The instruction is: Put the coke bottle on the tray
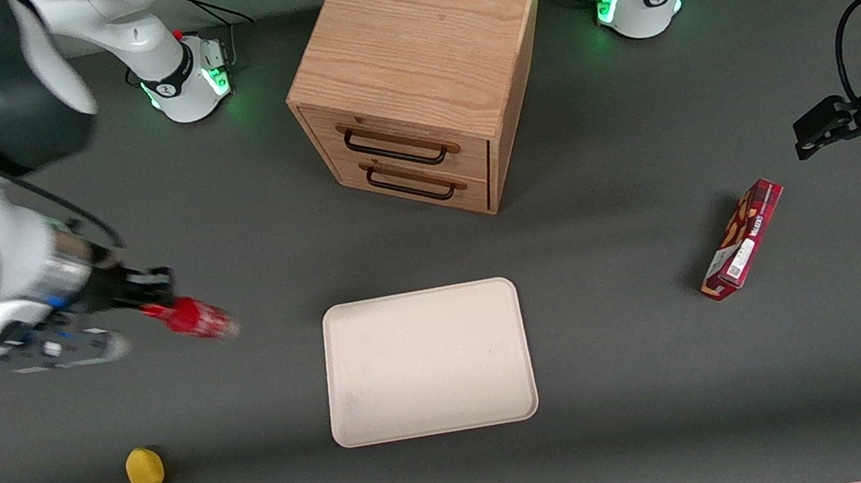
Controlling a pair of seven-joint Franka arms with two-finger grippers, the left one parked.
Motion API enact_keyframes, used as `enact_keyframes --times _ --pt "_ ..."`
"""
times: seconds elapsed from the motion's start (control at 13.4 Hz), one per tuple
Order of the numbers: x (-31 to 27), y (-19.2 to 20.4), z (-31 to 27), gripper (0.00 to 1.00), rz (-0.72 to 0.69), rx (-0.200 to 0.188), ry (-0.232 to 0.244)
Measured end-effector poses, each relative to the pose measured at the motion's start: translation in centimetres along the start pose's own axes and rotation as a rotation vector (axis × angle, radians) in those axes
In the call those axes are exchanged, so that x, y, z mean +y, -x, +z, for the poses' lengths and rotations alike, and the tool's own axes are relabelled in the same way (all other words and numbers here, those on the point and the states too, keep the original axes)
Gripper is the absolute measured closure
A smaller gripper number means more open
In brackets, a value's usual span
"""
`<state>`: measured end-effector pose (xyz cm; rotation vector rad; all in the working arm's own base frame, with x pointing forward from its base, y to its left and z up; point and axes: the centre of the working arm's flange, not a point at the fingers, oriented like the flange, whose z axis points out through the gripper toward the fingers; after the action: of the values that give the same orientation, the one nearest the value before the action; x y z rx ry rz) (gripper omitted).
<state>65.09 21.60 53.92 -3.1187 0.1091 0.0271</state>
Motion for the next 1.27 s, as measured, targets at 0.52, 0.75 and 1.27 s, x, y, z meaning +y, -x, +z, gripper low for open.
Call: enact_keyframes --times 0.52,0.75,1.27 --pt "-10.4 -5.9 13.0 0.69 -0.039 0.171 -0.022" --pt "-10.2 -7.4 18.2 0.69 -0.034 0.18 -0.01" --pt "-10.0 -7.6 20.3 0.66 -0.031 0.161 0.006"
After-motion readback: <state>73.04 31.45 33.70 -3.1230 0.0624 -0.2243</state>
